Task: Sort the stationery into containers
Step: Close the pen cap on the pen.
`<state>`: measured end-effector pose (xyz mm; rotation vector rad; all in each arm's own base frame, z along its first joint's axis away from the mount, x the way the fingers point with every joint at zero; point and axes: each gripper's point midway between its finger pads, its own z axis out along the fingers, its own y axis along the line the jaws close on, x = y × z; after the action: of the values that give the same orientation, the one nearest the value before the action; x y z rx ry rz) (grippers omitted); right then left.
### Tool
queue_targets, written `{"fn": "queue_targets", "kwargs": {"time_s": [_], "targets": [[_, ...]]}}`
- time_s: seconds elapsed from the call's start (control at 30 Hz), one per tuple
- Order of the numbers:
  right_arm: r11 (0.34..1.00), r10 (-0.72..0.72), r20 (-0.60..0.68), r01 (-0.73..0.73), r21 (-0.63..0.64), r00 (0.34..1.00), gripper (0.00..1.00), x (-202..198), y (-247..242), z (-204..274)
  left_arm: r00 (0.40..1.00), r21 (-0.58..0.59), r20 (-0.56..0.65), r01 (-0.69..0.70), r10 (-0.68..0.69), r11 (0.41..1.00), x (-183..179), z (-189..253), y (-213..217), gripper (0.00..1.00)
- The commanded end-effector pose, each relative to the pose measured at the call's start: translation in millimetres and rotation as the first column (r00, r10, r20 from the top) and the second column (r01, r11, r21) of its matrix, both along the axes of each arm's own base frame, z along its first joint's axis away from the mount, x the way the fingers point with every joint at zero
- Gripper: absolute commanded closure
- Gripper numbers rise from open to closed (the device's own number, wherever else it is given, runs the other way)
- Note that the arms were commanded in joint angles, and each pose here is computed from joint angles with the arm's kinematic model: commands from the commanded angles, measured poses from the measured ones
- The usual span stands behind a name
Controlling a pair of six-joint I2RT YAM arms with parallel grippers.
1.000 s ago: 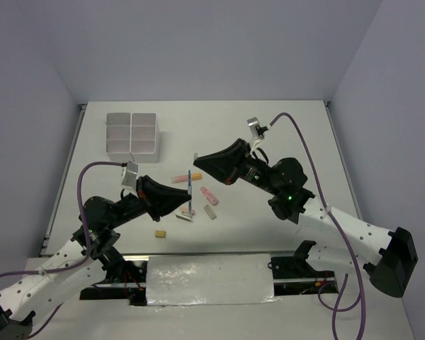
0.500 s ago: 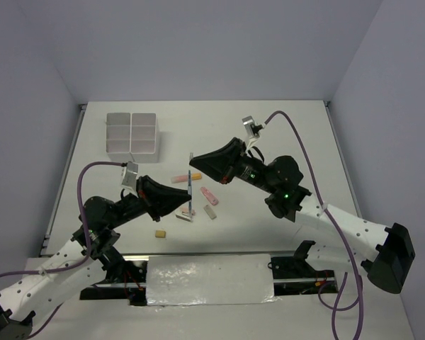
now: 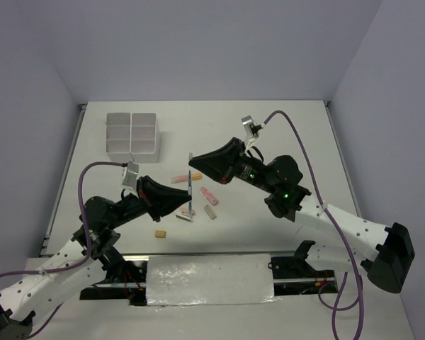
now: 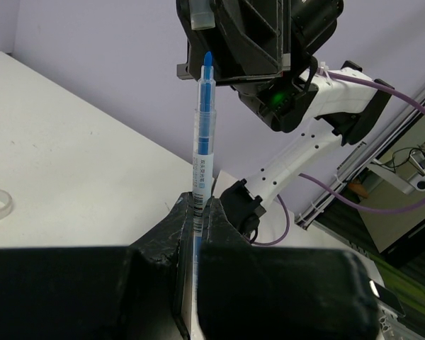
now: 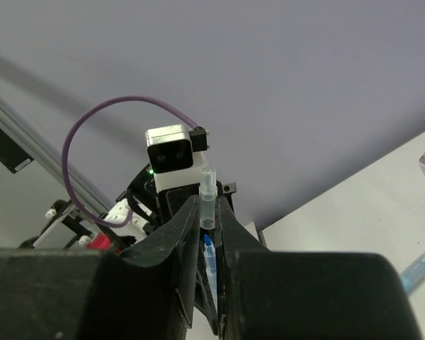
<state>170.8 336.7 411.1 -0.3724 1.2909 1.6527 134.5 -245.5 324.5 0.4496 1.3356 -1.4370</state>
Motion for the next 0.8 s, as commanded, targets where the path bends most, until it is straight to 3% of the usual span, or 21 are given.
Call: {"fn": "queue_targets", "kwargs": {"time_s": [0.0,0.77], "targets": [[0.999,-0.006,0.069,0.002,0.052,0.998,0.95,-8,-5,29,0.999,-0.044,0.047,0.022,-0.020,0.999,-6,14,1,1.00],[0.999,0.036,0.057,-0.036,0.002,0.998,0.95,-12,3,10,0.999,-0.043,0.045,-0.006,0.008,0.999,-4,16,4,0.99]]}}
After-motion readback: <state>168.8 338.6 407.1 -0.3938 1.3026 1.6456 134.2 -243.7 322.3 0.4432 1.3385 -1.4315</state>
